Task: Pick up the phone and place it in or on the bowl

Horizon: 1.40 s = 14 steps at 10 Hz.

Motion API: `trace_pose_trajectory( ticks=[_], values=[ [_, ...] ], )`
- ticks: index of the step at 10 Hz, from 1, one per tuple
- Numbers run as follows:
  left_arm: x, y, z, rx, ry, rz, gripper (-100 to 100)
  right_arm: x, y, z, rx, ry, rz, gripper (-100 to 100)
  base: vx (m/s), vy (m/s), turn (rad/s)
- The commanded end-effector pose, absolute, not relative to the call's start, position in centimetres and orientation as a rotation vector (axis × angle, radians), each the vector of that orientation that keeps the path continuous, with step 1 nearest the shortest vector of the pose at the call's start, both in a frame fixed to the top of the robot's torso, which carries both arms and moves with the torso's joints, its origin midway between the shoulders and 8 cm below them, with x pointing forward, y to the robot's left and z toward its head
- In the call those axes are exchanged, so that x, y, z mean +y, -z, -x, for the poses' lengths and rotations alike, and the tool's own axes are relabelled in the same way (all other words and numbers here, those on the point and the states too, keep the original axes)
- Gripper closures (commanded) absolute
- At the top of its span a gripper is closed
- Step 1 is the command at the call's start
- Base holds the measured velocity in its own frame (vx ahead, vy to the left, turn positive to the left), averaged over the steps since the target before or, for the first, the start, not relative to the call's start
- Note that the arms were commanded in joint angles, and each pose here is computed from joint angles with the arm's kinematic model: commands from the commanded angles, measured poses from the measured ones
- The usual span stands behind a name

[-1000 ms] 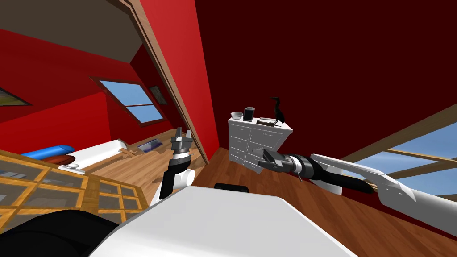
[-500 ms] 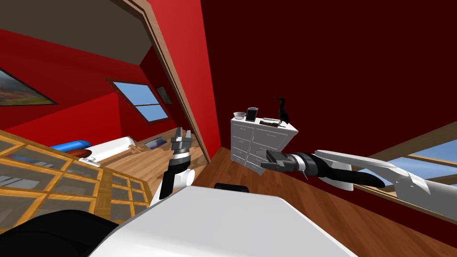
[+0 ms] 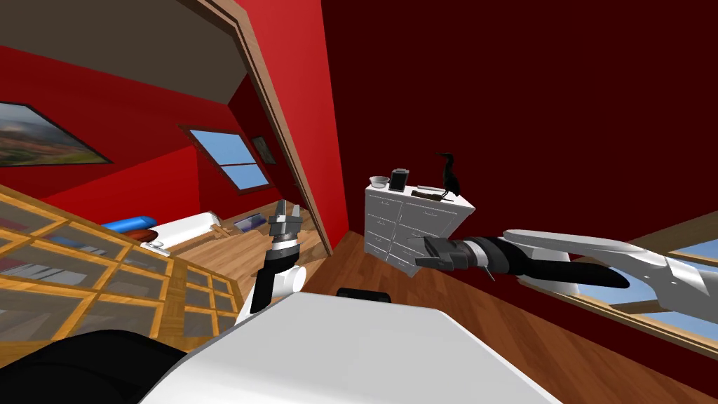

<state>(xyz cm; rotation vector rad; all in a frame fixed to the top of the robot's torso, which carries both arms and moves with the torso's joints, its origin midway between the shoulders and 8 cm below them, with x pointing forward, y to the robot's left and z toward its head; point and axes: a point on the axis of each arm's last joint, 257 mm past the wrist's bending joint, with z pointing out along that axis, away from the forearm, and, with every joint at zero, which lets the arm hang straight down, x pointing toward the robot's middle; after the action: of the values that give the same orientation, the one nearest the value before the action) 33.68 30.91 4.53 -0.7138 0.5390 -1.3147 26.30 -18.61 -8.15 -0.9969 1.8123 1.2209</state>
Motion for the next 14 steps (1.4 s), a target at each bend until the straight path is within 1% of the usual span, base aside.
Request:
trace_pose_trajectory(
  ticks=[1,4,5,7,8,10,11,13,14],
  values=[
    [30.9,-4.5,-33.7,0.539,1.315,0.714,0,-20.4,9.0,-26.7,1.874,-1.163,1.021,-100,0.011,0.014,0.250],
    [30.9,-4.5,-33.7,0.539,1.315,0.714,0,-21.3,9.2,-26.7,1.922,-1.115,1.062,-100,0.009,0.003,0.016],
    [30.9,-4.5,-33.7,0.539,1.315,0.714,0,-23.1,9.8,-27.2,1.976,-1.057,1.074,-100,0.022,0.008,0.231],
    [30.9,-4.5,-33.7,0.539,1.315,0.714,0,-24.0,9.7,-27.1,2.019,-1.008,1.112,-100,0.022,-0.001,0.044],
    [30.9,-4.5,-33.7,0.539,1.315,0.714,0,-25.9,10.2,-27.6,2.067,-0.952,1.113,-100,0.038,0.000,0.188],
    [30.9,-4.5,-33.7,0.539,1.315,0.714,0,-27.0,10.0,-27.6,2.111,-0.894,1.151,-100,0.032,-0.005,0.053],
    [30.9,-4.5,-33.7,0.539,1.315,0.714,0,-29.1,10.2,-27.9,2.162,-0.831,1.149,-100,0.047,-0.001,0.195],
    [30.9,-4.5,-33.7,0.539,1.315,0.714,0,-30.1,9.8,-27.9,2.202,-0.770,1.184,-100,0.043,-0.011,0.057],
    [30.9,-4.5,-33.7,0.539,1.315,0.714,0,-32.4,9.8,-28.1,2.255,-0.701,1.178,-100,0.055,-0.021,0.201]
  ],
)
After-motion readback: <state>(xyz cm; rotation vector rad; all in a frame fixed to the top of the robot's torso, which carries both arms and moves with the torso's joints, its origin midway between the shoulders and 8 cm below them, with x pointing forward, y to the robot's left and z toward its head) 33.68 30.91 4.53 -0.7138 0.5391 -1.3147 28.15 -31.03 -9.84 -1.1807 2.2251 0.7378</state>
